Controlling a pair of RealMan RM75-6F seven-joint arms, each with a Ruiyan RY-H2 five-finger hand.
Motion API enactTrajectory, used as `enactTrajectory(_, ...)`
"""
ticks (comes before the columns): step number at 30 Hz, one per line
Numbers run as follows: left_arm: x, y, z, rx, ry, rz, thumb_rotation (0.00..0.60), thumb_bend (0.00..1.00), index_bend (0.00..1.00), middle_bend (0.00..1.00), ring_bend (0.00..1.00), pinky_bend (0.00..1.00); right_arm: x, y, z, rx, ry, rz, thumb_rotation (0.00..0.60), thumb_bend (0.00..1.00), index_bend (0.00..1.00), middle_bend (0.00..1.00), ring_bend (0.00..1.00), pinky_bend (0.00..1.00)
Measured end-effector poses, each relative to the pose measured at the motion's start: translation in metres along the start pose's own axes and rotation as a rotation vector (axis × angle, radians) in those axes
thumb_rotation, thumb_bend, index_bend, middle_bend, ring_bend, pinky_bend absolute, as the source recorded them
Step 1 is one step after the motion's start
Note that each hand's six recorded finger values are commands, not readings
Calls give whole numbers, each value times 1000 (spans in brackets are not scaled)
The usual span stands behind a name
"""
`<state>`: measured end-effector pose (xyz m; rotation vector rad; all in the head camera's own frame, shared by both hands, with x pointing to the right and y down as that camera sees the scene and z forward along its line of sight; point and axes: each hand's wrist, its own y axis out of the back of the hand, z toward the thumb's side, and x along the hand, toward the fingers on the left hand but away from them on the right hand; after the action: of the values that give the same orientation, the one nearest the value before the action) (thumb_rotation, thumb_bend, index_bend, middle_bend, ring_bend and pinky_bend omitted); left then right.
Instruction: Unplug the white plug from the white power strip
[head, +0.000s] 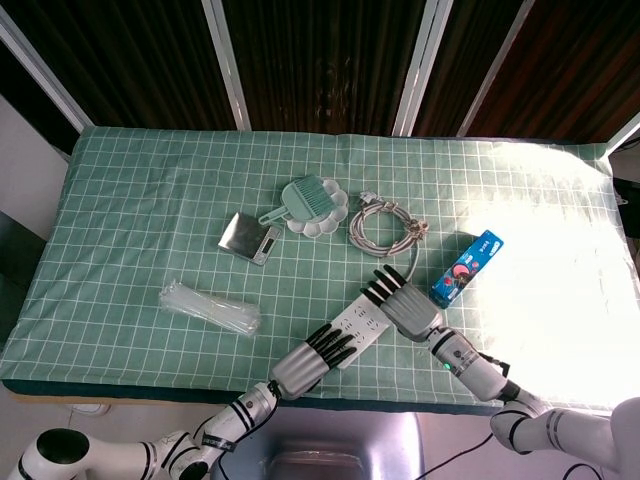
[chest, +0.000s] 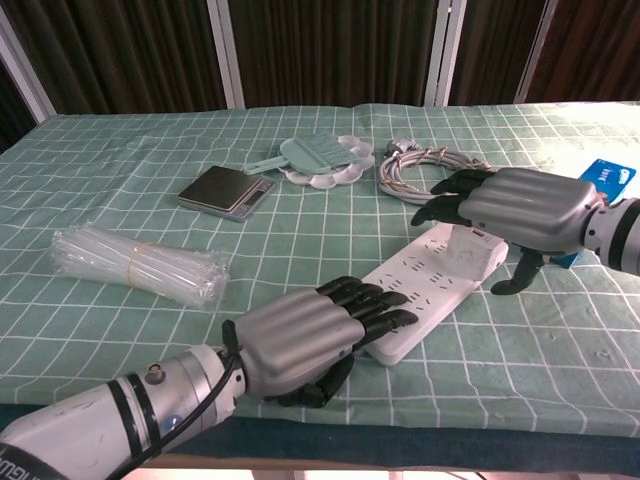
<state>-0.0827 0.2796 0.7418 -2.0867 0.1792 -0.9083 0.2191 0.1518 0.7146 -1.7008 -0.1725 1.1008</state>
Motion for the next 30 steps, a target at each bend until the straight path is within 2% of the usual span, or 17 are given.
enactTrajectory(9, 2, -1, -2, 1, 3, -4, 600, 828, 0, 0, 0, 57, -4, -4, 4, 15, -1, -3, 600, 347, 459, 376, 220, 205)
enactTrajectory(17, 3, -1, -4, 4, 4, -5, 599, 829, 0, 0, 0, 57, -2, -1, 2, 14, -8, -13, 600, 354, 479, 391, 236, 227)
enactTrajectory(23, 2, -2, -3, 9, 3, -6, 600, 830, 0, 0, 0, 57, -2, -1, 2, 21, -8, -13, 600, 379, 553, 447, 302, 320)
enactTrajectory(30, 7, -1, -6, 12, 7, -9, 600, 829, 0, 0, 0, 58, -3, -3, 3, 24, -10, -15, 600, 387, 580, 468, 330, 364)
